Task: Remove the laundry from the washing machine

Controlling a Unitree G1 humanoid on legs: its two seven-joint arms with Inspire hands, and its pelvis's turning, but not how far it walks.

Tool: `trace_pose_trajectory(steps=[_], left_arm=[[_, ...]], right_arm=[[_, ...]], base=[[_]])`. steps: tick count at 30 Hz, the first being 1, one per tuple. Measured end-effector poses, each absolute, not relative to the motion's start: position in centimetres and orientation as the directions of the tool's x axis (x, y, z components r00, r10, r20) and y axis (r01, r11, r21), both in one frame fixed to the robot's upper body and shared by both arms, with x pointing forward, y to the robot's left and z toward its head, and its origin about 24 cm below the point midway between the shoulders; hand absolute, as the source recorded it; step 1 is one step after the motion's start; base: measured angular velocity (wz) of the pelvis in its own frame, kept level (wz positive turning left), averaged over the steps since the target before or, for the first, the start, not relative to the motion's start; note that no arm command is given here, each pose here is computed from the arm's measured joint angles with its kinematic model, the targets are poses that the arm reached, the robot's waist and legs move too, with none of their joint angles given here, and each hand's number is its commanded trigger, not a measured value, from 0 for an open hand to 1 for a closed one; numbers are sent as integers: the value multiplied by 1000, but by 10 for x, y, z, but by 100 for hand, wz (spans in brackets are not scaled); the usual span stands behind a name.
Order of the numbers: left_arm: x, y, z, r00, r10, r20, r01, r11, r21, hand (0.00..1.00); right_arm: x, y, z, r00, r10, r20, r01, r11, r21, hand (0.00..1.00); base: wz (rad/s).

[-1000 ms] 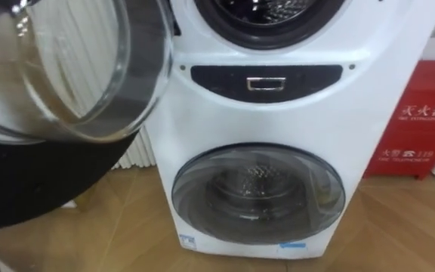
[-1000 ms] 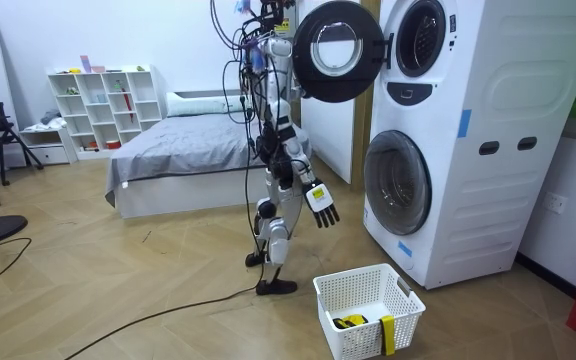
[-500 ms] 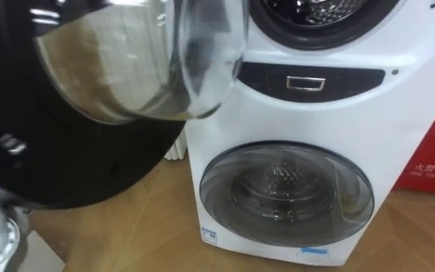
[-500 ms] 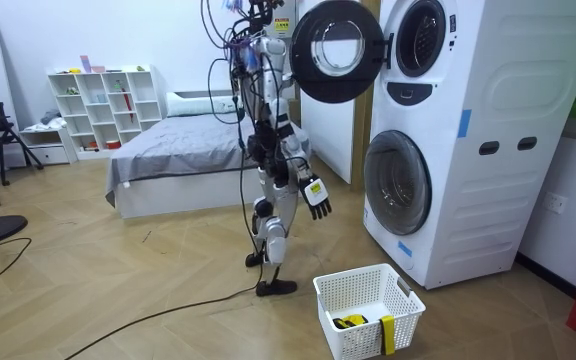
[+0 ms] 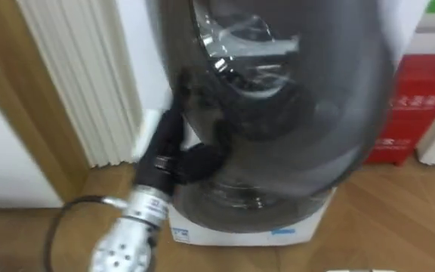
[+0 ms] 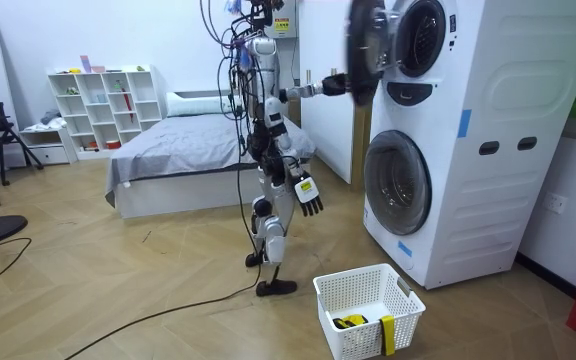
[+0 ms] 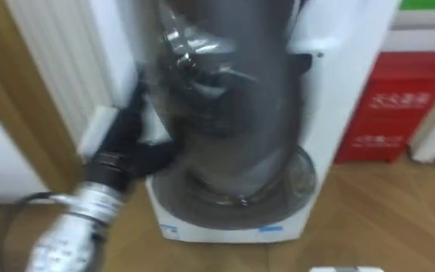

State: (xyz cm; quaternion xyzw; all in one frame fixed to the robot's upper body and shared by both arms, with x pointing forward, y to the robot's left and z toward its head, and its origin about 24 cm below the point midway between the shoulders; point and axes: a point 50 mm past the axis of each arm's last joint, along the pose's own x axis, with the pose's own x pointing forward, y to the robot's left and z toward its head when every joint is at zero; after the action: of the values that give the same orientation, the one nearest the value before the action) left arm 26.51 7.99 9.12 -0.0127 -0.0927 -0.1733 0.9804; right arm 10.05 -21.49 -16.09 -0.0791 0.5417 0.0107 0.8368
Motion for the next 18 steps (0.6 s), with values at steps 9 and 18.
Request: trace_pose_trajectory(steps=[9, 18], left_arm=[[231, 11, 42, 618, -782, -77, 785, 618, 28, 0], [229, 14, 26, 541, -827, -156, 838, 545, 18, 0]], right_arm=[[114, -210, -158, 453, -42, -890, -81, 993, -88, 0], [108, -213, -159, 446, -63, -893, -8, 997, -75, 0]], base=[[-31], [-12]])
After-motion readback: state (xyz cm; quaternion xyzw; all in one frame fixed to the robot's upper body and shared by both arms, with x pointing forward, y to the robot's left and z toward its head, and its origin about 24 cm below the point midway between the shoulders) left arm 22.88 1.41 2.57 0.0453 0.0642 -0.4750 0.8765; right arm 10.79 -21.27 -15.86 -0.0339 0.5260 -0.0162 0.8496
